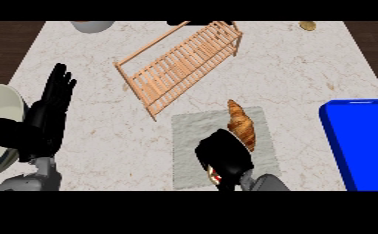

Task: Pick the cupcake from the placemat and place it in the tiered shelf

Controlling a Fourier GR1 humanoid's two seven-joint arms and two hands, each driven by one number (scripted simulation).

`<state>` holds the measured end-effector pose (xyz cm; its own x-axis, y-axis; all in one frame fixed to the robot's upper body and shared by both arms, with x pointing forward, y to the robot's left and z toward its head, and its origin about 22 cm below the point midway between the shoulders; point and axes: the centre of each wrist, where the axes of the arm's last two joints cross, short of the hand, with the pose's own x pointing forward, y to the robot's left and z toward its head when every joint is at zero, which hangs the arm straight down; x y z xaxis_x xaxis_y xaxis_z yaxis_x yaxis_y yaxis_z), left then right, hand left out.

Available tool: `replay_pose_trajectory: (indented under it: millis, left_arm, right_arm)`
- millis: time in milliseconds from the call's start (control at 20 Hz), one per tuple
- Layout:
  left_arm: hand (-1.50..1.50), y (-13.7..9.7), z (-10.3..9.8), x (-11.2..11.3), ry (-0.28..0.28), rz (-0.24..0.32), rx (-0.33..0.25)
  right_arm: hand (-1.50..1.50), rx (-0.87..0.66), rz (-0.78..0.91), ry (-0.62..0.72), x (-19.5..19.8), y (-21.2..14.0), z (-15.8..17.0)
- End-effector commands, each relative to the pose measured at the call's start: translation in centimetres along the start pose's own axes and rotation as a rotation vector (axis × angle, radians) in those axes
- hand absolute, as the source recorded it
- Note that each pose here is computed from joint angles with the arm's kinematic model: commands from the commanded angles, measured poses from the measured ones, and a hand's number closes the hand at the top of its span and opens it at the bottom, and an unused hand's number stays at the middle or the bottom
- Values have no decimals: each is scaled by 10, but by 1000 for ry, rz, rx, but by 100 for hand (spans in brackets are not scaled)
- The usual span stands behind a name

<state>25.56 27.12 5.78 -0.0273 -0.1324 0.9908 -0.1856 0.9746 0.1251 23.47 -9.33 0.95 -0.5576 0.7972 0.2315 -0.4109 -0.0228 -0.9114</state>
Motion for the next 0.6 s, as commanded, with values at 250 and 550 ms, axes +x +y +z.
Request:
replay_pose_trajectory:
  millis: [250, 550]
  left_arm:
    - [0, -3, 1, 7, -6, -6, -1]
    - [0, 10, -1, -3, 5, -8, 12]
  right_arm:
    - [150, -215, -312, -91, 16, -72, 43]
    - [150, -463, -452, -42, 34, -117, 105]
